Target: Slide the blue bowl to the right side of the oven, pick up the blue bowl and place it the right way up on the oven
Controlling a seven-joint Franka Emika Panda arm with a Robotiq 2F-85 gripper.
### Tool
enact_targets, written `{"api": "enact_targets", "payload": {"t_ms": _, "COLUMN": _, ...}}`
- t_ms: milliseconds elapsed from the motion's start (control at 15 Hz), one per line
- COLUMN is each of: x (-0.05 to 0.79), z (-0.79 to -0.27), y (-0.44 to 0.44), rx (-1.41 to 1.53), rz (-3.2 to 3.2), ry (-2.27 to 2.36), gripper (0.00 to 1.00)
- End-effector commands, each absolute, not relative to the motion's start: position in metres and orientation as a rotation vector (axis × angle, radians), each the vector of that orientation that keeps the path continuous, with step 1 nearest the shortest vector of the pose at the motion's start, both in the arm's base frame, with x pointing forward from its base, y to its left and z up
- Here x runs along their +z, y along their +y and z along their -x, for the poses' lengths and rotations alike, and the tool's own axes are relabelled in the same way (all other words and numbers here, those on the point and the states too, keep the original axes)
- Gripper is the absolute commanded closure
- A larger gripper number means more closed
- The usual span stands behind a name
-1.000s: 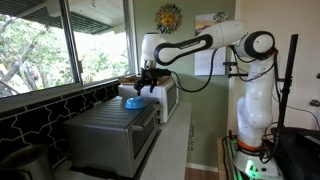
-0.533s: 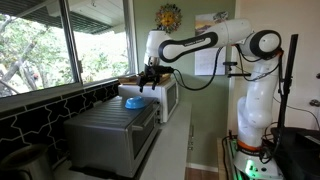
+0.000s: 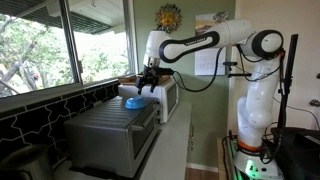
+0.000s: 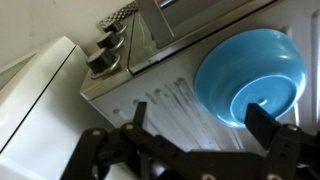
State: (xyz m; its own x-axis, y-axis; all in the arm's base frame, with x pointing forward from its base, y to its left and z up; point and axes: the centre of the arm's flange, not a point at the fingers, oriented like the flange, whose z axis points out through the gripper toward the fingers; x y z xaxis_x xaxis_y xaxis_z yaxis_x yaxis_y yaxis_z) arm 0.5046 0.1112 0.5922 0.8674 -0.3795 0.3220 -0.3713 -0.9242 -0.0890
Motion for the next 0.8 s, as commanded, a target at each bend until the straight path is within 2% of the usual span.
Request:
{"api": "enact_targets", "payload": {"t_ms": 0, "x": 0.574, "z": -0.502, "y": 0.115, "rx": -0.542, "rz": 2.990, "ry": 0.576, "gripper": 0.00}}
{"api": "enact_targets", "payload": {"t_ms": 733, "x": 0.563, "z": -0.498, "y": 0.105, "rx": -0.503, "rz": 3.042, "ry": 0.573, "gripper": 0.00}}
